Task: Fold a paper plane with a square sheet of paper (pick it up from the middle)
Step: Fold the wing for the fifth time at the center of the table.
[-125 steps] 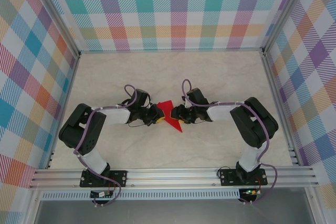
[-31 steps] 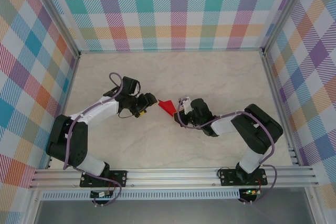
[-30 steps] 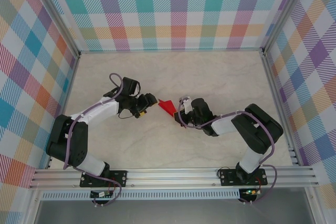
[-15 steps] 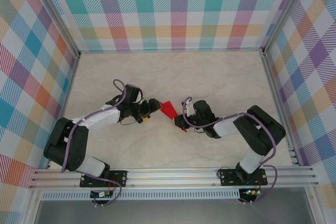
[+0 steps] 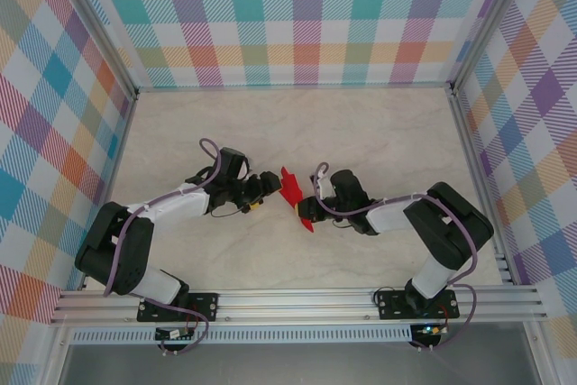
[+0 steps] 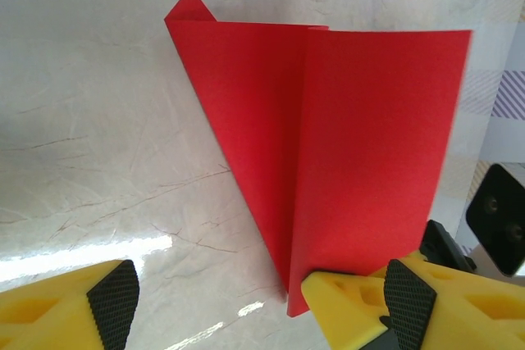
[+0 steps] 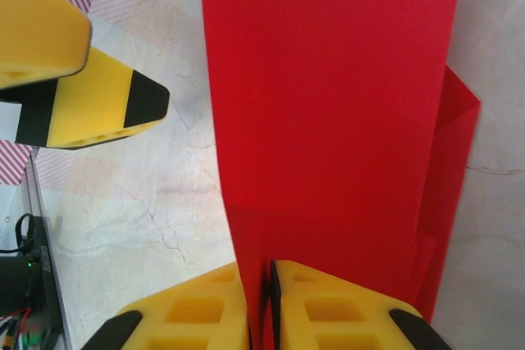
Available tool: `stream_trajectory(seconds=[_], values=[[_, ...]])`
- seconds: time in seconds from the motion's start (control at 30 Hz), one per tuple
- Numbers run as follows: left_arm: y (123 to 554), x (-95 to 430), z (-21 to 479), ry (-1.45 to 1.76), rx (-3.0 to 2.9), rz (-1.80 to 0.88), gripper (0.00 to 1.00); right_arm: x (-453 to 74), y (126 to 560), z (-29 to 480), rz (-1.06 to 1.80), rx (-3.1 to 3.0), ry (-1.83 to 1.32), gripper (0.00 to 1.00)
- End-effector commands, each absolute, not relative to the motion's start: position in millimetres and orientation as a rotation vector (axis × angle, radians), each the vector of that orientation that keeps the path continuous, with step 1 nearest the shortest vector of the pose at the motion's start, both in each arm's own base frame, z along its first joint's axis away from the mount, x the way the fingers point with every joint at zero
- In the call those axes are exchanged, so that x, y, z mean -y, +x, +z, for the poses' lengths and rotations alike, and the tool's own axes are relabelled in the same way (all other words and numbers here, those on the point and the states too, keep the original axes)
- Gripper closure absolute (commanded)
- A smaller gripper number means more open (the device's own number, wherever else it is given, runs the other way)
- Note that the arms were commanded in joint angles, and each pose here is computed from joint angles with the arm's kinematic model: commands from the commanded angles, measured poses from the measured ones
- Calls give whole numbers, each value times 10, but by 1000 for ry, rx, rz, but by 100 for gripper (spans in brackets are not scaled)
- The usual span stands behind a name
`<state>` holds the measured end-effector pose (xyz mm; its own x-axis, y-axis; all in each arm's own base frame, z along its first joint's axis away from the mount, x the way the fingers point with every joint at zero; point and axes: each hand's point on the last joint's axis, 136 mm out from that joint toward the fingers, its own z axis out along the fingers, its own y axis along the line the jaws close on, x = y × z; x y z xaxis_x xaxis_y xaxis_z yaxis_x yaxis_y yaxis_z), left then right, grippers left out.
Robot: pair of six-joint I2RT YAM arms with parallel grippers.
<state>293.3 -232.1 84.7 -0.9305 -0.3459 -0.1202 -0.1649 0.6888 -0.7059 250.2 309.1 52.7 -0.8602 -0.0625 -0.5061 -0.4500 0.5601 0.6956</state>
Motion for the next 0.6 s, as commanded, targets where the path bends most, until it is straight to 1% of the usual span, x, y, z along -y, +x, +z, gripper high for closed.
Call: stream_trajectory(seconds=[0.0, 0.13, 0.23, 0.4, 0.57], values=[[2913, 2374, 837, -392, -2653, -1091, 19, -3137, 2524, 509, 1257, -2419, -375, 85], [2909, 2406, 824, -380, -2661, -1097, 19, -3123, 2558, 499, 1253, -2431, -351, 84], [2903, 2425, 810, -371, -2665, -1102, 19, -3133, 2583, 509, 1252, -2454, -349, 86], [2902, 2437, 780, -368, -2671, -1097, 20, -3156, 2593, 525, 1268, -2469, -409, 86], [2944, 2485, 829, -358, -2649, -1123, 26, -3162, 2601, 492, 1320, -2488, -497, 85]])
